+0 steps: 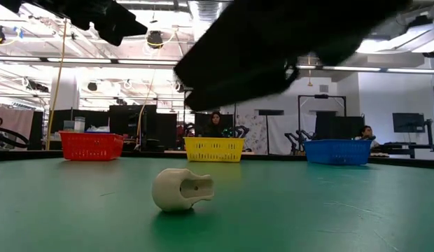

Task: Sort Halloween decoration
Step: Put the white skull toy into the yellow bin, then put the purple skull toy into the blue bin

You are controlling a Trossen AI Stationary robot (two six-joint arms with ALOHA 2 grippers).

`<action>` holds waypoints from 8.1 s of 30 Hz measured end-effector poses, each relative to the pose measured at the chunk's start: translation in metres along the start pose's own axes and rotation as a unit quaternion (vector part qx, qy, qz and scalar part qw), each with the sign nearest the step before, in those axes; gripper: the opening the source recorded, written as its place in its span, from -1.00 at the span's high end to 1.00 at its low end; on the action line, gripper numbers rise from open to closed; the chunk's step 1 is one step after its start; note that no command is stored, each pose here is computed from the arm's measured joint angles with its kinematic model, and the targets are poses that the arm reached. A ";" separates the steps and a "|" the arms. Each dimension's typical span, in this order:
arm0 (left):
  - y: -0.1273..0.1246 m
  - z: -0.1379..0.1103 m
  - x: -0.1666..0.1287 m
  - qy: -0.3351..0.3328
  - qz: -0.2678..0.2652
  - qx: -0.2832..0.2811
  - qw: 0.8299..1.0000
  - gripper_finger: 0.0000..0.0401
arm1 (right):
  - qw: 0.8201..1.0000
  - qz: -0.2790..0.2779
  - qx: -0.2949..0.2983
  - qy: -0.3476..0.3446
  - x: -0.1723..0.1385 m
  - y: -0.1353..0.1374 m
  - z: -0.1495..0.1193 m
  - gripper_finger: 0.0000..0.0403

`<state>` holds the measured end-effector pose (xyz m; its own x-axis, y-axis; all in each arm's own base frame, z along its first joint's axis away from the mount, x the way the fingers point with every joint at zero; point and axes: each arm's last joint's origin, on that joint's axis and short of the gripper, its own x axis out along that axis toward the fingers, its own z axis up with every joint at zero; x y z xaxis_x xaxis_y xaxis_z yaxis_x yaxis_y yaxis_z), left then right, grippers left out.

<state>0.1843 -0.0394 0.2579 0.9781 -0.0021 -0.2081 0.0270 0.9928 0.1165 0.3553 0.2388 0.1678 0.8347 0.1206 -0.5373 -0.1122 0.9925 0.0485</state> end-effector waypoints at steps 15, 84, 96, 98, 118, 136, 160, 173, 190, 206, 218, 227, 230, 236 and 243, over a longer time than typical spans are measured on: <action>0.000 -0.001 0.000 0.005 0.002 0.018 1.000 0.12 | 0.991 0.098 -0.053 -0.073 0.044 -0.032 -0.048 -0.50; 0.000 -0.002 0.000 0.012 -0.001 0.038 0.999 0.12 | 0.953 -0.281 0.093 -0.059 -0.057 -0.372 0.043 -0.40; -0.003 0.003 0.000 -0.022 -0.059 0.045 0.997 0.12 | 0.946 -0.184 0.210 0.162 -0.126 -0.161 0.033 -0.41; -0.005 0.007 -0.001 -0.043 -0.096 0.042 0.994 0.12 | 0.932 -0.232 0.239 0.144 -0.142 -0.115 0.011 -0.42; -0.005 0.013 -0.002 -0.071 -0.056 0.003 0.996 0.12 | 0.883 -0.323 0.335 0.071 -0.165 0.074 -0.153 -0.42; 0.005 0.014 0.000 -0.075 -0.004 -0.039 0.996 0.12 | 0.820 -0.465 0.306 0.133 -0.100 0.129 -0.139 -0.38; 0.006 0.012 0.004 -0.064 -0.042 -0.049 0.996 0.12 | 0.883 -0.222 0.283 0.302 -0.182 0.082 0.007 0.00; -0.007 -0.005 0.028 -0.014 -0.089 -0.016 0.996 0.12 | 0.786 -0.160 0.437 0.407 -0.168 0.082 0.010 -0.02; -0.006 -0.001 0.029 -0.040 -0.089 0.001 0.995 0.12 | 0.760 -0.163 0.449 0.441 -0.132 0.071 -0.058 -0.05; -0.006 -0.001 0.029 -0.038 -0.090 0.001 0.995 0.12 | 0.760 -0.169 0.444 0.443 -0.128 0.066 -0.077 -0.05; -0.006 -0.001 0.029 -0.038 -0.090 0.001 0.995 0.12 | 0.764 -0.171 0.443 0.437 -0.128 0.066 -0.077 -0.05; -0.006 -0.002 0.029 -0.037 -0.090 0.001 0.995 0.12 | 0.769 -0.171 0.440 0.432 -0.129 0.067 -0.078 -0.05; -0.006 -0.002 0.029 -0.037 -0.090 0.001 0.995 0.12 | 0.769 -0.176 0.435 0.434 -0.124 0.068 -0.082 -0.05; -0.006 -0.001 0.029 -0.038 -0.090 0.001 0.995 0.12 | 0.764 -0.155 0.416 0.468 -0.106 0.072 -0.094 -0.05; -0.006 -0.001 0.029 -0.039 -0.090 0.001 0.995 0.12 | 0.762 -0.154 0.414 0.473 -0.105 0.071 -0.094 -0.02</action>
<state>0.2125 -0.0457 0.2500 0.9704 -0.1898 -0.1495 0.2039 0.9753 0.0851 0.2090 0.2946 0.1490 -0.0537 0.2001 -0.9783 0.7168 0.6898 0.1018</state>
